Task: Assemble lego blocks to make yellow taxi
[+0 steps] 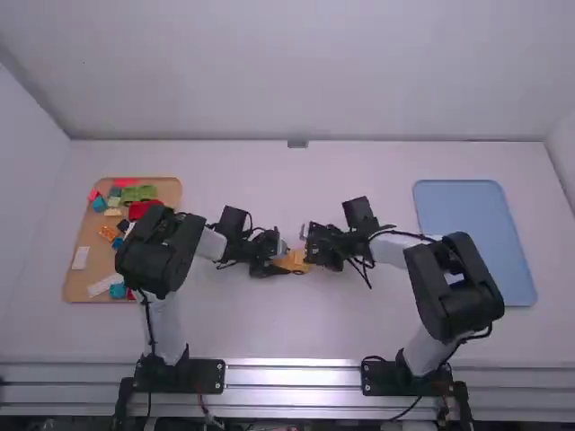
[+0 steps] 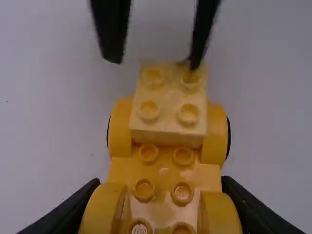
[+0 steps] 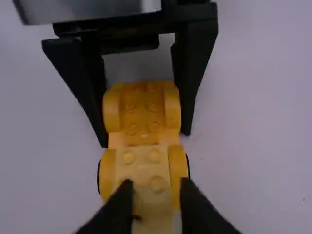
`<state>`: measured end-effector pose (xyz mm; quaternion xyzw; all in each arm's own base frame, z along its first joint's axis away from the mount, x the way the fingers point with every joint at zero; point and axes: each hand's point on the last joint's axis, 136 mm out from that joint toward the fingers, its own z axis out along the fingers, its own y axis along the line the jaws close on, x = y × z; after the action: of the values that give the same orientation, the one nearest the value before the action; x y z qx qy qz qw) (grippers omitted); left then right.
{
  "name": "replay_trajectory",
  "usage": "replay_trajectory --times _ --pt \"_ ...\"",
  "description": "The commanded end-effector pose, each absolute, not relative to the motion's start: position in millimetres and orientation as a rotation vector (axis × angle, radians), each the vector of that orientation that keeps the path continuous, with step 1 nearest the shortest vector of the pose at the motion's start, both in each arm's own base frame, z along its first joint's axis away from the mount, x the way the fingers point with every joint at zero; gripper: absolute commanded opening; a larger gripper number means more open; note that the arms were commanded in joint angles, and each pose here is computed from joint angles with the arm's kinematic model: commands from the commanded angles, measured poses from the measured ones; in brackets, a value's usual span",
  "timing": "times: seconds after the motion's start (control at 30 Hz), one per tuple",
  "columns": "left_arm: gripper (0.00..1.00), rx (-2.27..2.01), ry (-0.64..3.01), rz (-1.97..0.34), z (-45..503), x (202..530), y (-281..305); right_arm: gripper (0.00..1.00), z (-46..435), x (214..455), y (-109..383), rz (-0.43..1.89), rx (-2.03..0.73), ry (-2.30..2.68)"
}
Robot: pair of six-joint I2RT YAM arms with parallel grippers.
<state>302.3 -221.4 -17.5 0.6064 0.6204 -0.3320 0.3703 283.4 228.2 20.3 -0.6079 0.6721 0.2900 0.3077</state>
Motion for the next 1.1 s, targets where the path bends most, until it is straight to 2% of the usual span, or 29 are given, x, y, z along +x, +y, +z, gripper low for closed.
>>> replay_trajectory --times 0.0,0.13,0.37,0.67,0.87,0.93,1.07 --pt "0.41 1.558 1.636 -0.867 -26 297 -221 0.53 37 282 232 0.872 -1.580 1.683" --pt "0.41 1.558 1.633 -0.866 -26 297 -221 0.62 49 284 225 0.928 -1.542 1.641" --pt "0.40 1.563 1.651 -0.842 -29 299 -219 0.63 29 273 214 0.880 -1.605 1.735" --pt "0.40 1.560 1.650 -0.843 -29 300 -218 0.59 4 275 222 0.726 -1.622 1.775" --pt "0.41 1.563 1.652 -0.845 -29 299 -219 0.59 3 273 222 0.778 -1.552 1.770" --pt "0.40 1.563 1.651 -0.844 -29 299 -219 0.54 4 274 221 0.779 -1.553 1.762" --pt "0.40 1.563 1.651 -0.845 -29 299 -219 0.53 1 272 221 0.781 -1.559 1.772"
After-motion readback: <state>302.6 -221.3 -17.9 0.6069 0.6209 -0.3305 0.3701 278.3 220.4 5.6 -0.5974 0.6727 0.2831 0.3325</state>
